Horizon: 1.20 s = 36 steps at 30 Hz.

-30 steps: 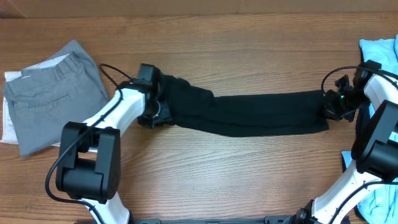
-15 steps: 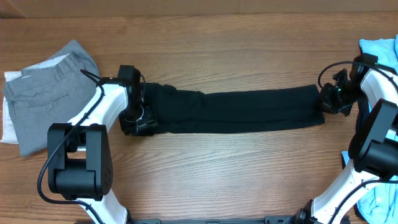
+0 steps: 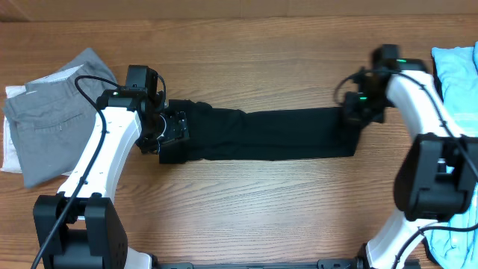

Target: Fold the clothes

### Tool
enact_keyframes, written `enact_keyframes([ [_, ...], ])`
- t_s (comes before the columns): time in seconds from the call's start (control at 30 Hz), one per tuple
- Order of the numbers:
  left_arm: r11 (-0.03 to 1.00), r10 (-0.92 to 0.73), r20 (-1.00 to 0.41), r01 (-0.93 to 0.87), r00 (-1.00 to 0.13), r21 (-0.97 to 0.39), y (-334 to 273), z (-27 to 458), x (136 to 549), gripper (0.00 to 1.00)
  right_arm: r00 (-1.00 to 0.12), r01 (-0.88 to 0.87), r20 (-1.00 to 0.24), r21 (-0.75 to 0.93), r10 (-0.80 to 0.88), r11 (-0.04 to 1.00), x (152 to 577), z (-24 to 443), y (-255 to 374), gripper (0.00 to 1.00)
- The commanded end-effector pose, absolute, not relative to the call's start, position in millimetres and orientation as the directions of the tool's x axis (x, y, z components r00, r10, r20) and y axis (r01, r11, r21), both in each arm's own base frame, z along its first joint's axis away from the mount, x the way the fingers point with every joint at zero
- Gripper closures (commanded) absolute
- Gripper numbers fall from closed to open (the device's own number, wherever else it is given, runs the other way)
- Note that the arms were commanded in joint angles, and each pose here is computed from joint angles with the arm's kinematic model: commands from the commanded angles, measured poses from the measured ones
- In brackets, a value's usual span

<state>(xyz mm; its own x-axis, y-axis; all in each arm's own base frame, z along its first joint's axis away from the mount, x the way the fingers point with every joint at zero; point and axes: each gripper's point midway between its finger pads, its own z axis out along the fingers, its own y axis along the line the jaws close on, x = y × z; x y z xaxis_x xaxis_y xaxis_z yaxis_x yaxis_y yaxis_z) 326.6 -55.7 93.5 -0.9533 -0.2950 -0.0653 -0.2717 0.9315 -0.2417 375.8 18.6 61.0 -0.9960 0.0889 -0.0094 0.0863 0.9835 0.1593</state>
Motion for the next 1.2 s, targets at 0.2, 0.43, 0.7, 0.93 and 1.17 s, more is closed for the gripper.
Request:
enact_keyframes([
  [0.2,0.927,-0.292,-0.069,-0.265,-0.954,-0.266,-56.6,98.7,328.9,0.21,-0.996,-0.091,-0.017,0.103,-0.089,0.991,357.9,71.6,107.9,0.96],
  [0.43,0.927,-0.292,-0.067,-0.265,-0.954,-0.265,-56.6,98.6,328.5,0.2,-0.992,-0.125,-0.051,0.123,-0.119,0.985,354.5,71.2,149.2,0.96],
  [0.7,0.927,-0.292,-0.066,-0.265,-0.954,-0.265,-56.5,98.6,328.3,0.21,-0.991,-0.121,-0.072,0.16,-0.111,0.98,357.5,72.6,162.9,0.96],
  [0.93,0.929,-0.286,-0.069,-0.258,-0.956,-0.264,-56.3,98.6,328.6,0.2,-0.991,-0.13,-0.057,0.237,-0.119,0.963,353.4,75.1,175.7,0.87],
  [1.17,0.929,-0.285,-0.068,-0.258,-0.956,-0.264,-56.5,98.6,328.3,0.2,-0.962,-0.268,-0.074,0.434,-0.263,0.86,340.5,87.5,209.4,0.62],
])
